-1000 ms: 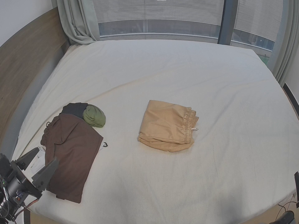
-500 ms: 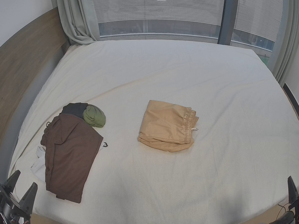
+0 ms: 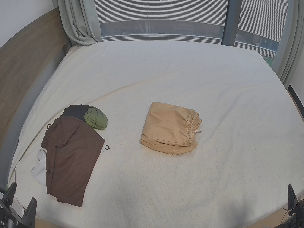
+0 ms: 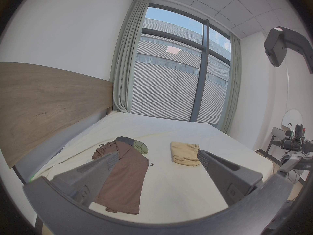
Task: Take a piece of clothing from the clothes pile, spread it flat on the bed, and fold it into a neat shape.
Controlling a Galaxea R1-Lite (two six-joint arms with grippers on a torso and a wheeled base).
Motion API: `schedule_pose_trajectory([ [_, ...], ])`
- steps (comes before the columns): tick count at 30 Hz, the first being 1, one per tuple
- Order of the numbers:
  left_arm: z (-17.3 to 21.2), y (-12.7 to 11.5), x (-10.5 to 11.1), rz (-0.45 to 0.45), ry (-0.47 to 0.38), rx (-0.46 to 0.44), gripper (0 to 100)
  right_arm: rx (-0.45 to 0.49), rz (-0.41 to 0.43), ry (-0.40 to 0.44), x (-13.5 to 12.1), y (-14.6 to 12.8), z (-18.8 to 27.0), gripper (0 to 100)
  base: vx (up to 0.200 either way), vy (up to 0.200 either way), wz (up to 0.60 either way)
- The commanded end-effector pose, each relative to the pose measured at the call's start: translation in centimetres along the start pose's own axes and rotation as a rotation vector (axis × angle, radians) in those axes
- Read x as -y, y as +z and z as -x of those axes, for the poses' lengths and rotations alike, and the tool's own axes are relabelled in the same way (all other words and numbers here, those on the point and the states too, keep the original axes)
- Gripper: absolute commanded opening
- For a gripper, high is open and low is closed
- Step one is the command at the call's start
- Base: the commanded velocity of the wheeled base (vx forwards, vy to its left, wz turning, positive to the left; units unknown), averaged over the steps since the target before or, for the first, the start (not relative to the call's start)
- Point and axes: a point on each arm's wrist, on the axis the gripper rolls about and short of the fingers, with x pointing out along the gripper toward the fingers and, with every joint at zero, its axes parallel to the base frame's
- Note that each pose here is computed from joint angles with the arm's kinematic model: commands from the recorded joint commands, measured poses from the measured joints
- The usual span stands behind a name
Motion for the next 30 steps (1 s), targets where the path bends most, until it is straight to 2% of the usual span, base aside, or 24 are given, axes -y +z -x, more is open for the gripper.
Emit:
schedule_pose_trajectory([
  [1,0.11,-0.77,-0.1,-0.005,0.013,-0.021,100,-0.02,0.001,0.003,0.01,-0.48,-0.14,100,0.0,0.0,0.0],
  [6,0.14,-1.27,-0.29,-0.044,0.069,-0.066,100,-0.02,0.001,0.003,0.01,-0.48,-0.14,100,0.0,0.0,0.0],
  [12,0.15,-1.36,-0.34,-0.047,0.085,-0.073,100,-0.017,-0.004,0.005,0.01,-0.47,-0.13,100,0.0,0.0,0.0],
  [16,0.46,-1.49,-0.36,-0.049,0.209,-0.032,100,-0.016,-0.004,0.003,0.0,-0.47,-0.13,100,0.0,0.0,0.0],
  [18,0.86,-1.59,-0.17,-0.063,0.186,0.015,100,-0.016,-0.002,0.003,0.0,-0.47,-0.13,100,0.0,0.0,0.0],
  [27,0.85,-1.66,-0.21,-0.091,0.175,0.002,100,-0.02,0.001,0.006,0.0,-0.5,-0.13,100,0.0,0.0,0.0],
  [30,0.9,-1.65,-0.26,-0.121,0.208,-0.005,100,-0.029,0.015,0.006,-0.01,-0.6,-0.13,100,0.0,0.0,0.0],
])
